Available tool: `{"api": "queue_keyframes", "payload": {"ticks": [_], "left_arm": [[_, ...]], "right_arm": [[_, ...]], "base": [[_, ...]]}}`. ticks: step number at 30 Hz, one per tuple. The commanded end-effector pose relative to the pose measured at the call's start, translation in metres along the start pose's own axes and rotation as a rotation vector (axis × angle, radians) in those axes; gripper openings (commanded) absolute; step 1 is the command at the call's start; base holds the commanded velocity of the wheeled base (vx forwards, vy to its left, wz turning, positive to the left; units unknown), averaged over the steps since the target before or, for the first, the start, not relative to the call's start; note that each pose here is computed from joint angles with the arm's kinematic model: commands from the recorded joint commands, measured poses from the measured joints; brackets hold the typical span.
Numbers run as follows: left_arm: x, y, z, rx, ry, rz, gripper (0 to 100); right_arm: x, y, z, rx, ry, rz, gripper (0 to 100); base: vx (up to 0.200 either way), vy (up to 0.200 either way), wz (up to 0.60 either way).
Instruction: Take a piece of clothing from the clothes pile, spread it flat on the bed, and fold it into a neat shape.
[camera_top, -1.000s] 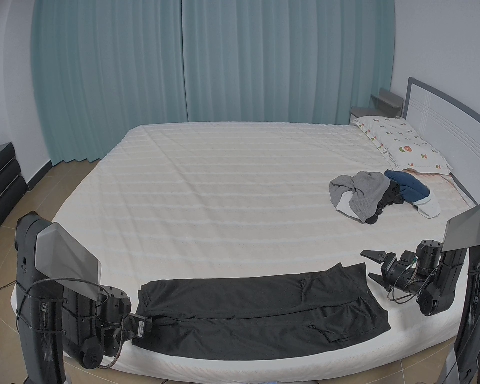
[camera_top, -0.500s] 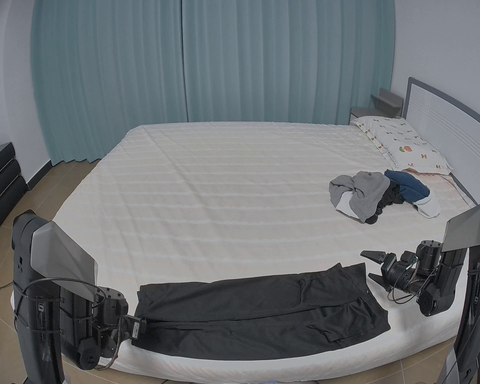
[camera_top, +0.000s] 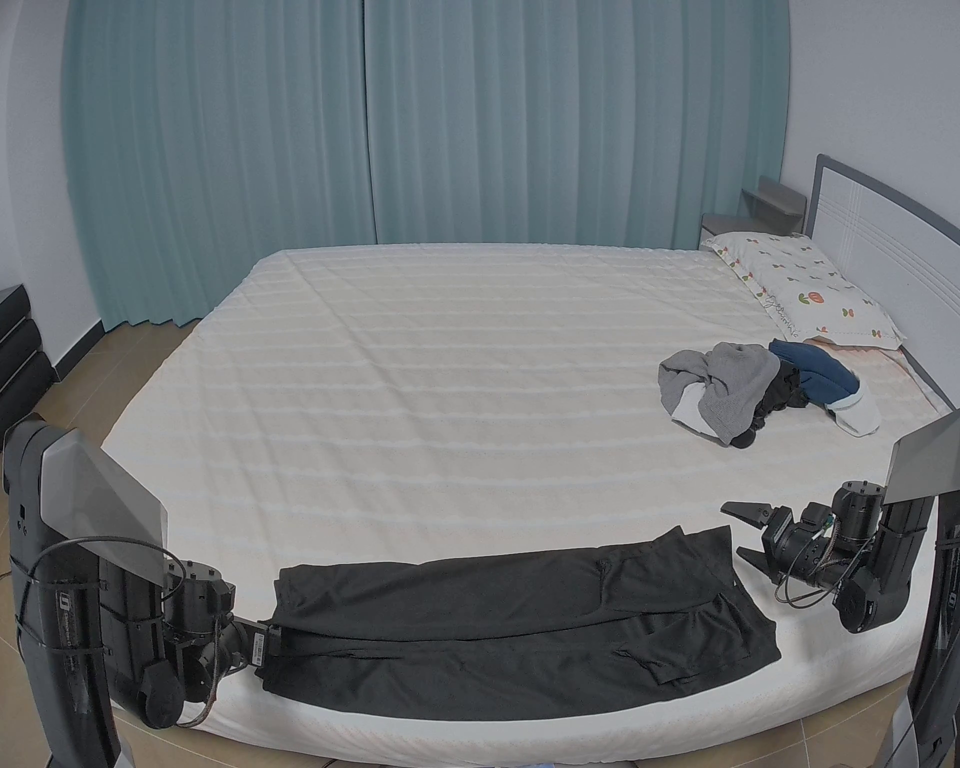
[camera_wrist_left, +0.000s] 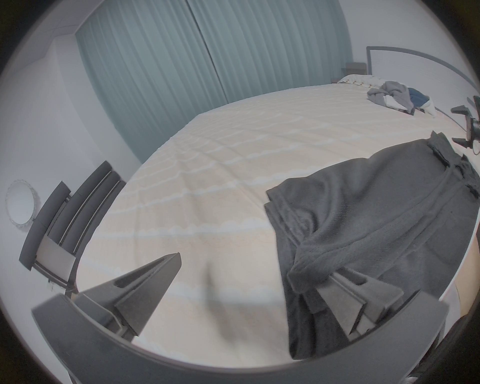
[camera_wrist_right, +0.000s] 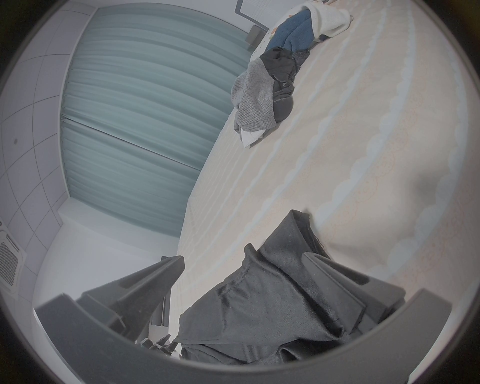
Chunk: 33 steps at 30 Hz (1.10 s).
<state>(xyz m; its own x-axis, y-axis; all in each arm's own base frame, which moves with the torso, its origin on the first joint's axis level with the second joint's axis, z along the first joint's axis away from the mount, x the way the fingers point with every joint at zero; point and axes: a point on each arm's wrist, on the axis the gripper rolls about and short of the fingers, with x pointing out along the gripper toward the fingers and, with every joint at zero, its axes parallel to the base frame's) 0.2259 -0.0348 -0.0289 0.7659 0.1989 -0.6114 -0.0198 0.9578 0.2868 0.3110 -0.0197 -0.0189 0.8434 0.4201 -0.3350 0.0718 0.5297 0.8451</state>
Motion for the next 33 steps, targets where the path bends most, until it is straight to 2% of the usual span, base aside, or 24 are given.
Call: {"api": "queue_keyframes", "payload": {"ticks": [1,11,20,27,33], "left_arm": [[0.001,0.008,-0.001,-0.002,0.001,0.023,100],[-0.007,0.022,-0.006,0.071,0.036,0.041,100],[-0.006,0.037,-0.005,-0.008,0.010,-0.037,100],[-0.002,0.054,-0.010,-0.045,0.032,-0.009,100],[0.009,0.069,-0.004,-0.136,-0.039,-0.084,100]], "right_arm": [[0.000,0.001,0.001,-0.005,-0.005,0.007,100],[0.000,0.001,0.000,-0.004,-0.004,0.006,100],[0.000,0.001,0.001,-0.003,-0.005,0.007,100],[0.000,0.001,0.002,-0.003,-0.008,0.007,100],[0.000,0.000,0.001,-0.002,-0.008,0.005,100]], "base": [[0.000,0.000,0.00],[0.000,0.000,0.00],[0.000,0.000,0.00],[0.000,0.000,0.00],[0.000,0.000,0.00]]}}
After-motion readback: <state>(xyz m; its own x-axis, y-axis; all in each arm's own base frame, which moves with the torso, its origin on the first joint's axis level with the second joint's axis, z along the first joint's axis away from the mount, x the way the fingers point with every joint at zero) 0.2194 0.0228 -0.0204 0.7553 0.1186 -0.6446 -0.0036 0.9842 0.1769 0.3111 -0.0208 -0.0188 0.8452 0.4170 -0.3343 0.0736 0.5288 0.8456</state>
